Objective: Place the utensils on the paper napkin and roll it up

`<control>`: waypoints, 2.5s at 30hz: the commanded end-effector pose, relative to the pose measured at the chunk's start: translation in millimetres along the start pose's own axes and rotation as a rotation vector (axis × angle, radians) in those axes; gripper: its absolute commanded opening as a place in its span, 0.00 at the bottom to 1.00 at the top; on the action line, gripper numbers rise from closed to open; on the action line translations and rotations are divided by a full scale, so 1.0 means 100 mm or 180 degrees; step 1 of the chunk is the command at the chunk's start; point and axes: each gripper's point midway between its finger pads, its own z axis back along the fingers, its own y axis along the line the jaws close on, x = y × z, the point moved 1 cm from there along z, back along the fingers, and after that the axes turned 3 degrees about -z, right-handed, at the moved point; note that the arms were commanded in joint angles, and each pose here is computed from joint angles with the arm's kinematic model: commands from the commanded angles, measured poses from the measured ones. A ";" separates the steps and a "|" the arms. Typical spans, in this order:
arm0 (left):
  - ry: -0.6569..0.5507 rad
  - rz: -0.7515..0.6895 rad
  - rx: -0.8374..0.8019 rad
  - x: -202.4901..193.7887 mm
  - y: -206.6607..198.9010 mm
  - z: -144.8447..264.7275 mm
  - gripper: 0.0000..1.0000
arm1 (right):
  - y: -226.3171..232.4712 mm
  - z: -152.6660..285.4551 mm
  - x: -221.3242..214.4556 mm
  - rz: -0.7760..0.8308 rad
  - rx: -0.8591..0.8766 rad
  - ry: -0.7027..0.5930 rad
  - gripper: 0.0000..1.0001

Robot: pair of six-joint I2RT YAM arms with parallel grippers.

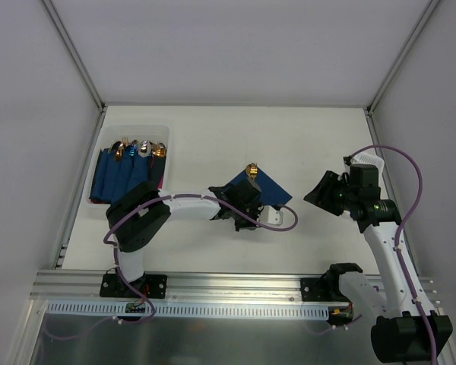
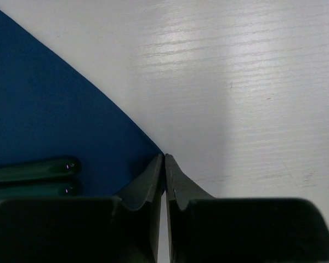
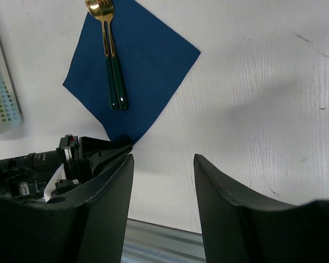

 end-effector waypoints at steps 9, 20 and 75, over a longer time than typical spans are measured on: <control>0.0041 0.0114 -0.0223 0.01 -0.32 0.11 0.00 | 0.03 0.05 0.04 0.0073 0.0098 -0.0021 0.49; 0.0069 0.0301 -0.0231 0.10 -0.45 0.18 0.30 | 0.03 0.03 -0.01 0.0104 0.0123 0.0045 0.50; 0.0056 0.0278 -0.0506 0.32 -0.62 0.25 0.00 | -0.13 -0.07 -0.14 0.0112 0.0087 0.0218 0.47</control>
